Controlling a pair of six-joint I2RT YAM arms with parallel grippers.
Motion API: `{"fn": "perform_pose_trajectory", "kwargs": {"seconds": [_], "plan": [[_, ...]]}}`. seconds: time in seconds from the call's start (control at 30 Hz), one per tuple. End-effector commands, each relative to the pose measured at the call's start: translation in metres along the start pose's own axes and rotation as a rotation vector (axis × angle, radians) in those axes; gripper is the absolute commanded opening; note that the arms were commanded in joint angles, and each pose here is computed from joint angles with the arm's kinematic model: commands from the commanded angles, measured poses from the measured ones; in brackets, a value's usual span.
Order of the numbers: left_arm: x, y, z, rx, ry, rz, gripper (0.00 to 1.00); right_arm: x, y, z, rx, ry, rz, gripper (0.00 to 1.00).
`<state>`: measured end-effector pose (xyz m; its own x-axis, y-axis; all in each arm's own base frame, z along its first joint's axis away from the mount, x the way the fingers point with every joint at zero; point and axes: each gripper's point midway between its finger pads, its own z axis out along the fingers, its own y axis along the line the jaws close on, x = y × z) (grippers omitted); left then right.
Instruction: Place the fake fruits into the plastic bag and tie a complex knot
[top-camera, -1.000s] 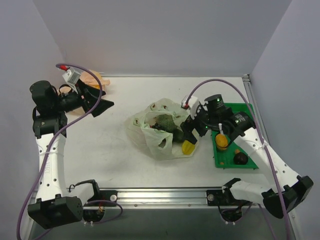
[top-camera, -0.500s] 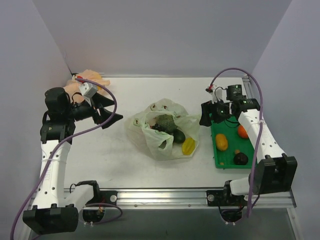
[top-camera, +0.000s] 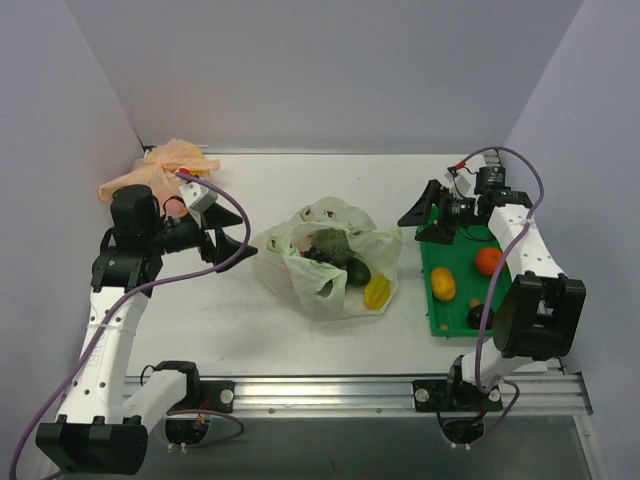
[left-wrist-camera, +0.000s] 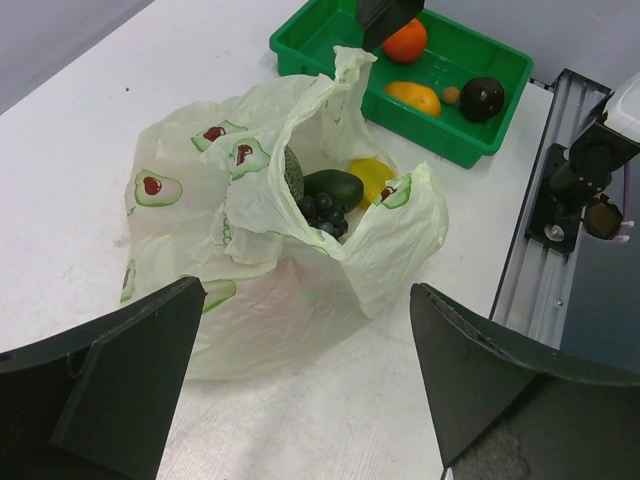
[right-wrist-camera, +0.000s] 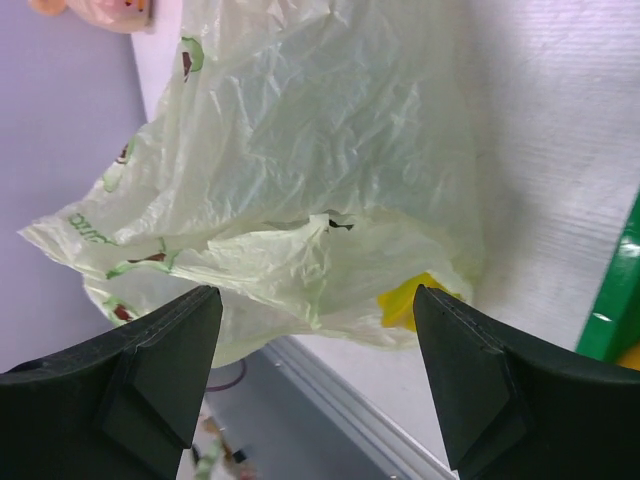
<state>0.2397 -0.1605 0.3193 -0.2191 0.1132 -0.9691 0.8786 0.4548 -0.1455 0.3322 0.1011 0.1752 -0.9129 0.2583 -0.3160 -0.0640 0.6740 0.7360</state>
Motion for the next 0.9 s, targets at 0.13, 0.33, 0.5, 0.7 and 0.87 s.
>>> {"fn": "perform_pose_trajectory", "kwargs": {"seconds": [0.13, 0.33, 0.5, 0.7, 0.87], "plan": [[-0.007, 0.001, 0.0, -0.008, -0.009, 0.072, 0.97, 0.013, 0.014, 0.016, -0.099, 0.094, 0.2, 0.77], [-0.008, 0.002, 0.004, 0.001, -0.005, 0.106, 0.97, 0.017, 0.013, 0.029, -0.088, 0.129, 0.192, 0.65], [-0.01, 0.005, 0.005, -0.01, -0.002, 0.117, 0.97, 0.019, 0.017, 0.032, -0.109, 0.149, 0.199, 0.38], [-0.01, 0.003, 0.009, 0.012, 0.001, 0.126, 0.97, 0.023, 0.022, 0.027, -0.127, 0.149, 0.189, 0.0], [-0.015, -0.021, 0.023, 0.099, 0.031, 0.182, 0.97, 0.025, 0.024, 0.021, -0.127, 0.131, 0.165, 0.0]]}}
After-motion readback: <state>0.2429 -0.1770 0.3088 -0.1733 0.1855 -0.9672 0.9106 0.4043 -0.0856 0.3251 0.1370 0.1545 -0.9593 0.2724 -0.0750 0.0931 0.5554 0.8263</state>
